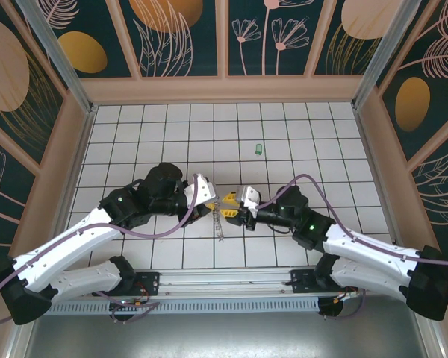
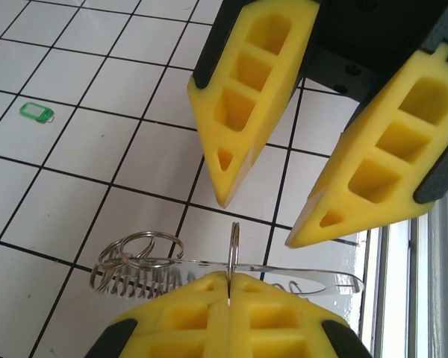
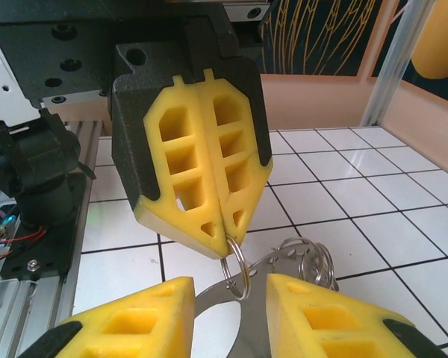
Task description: Put the keys on the keyring
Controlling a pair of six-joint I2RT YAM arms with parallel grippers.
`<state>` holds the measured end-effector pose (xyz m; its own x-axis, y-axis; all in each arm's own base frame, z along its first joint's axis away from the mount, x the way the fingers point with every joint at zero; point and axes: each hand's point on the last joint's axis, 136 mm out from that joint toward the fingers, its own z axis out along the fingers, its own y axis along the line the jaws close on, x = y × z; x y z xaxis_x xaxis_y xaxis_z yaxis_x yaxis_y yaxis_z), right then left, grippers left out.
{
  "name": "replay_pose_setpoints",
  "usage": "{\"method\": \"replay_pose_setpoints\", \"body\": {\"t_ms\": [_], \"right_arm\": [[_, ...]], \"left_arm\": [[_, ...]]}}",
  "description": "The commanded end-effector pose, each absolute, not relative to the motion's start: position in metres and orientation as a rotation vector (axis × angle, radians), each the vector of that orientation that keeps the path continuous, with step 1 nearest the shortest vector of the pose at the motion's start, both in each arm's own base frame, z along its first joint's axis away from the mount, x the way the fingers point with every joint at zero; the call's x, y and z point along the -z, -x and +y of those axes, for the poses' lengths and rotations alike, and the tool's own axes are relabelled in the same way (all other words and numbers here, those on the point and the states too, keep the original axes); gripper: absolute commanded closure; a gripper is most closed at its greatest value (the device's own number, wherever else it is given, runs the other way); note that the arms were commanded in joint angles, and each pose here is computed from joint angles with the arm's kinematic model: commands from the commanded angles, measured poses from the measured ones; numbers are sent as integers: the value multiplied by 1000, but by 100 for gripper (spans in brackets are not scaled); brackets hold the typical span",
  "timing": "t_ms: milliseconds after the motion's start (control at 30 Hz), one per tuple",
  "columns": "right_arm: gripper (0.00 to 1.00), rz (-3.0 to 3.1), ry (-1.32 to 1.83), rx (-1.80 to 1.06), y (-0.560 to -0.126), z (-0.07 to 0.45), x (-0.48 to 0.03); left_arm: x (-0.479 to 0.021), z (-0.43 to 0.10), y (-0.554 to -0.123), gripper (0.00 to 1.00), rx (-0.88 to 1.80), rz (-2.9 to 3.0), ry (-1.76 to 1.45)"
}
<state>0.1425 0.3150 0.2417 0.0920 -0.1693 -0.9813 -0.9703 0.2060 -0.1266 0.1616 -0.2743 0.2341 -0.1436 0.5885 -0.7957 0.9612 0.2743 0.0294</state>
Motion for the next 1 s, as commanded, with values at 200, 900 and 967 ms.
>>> {"method": "replay_pose_setpoints", "body": {"t_ms": [200,900,967], "right_arm": [[71,1282,1239,-901,-139,324,-255],[100,1230,1217,-914,-135,320,-263],[100,1185,1202,-958,-128,318,-272]], "left_arm": [[-249,-282,-156,100,690,1770,-1432],[-259,-289,-150,95,780,1669,-1351],[-269,-292,-146,86,841,1612,-1309]]}}
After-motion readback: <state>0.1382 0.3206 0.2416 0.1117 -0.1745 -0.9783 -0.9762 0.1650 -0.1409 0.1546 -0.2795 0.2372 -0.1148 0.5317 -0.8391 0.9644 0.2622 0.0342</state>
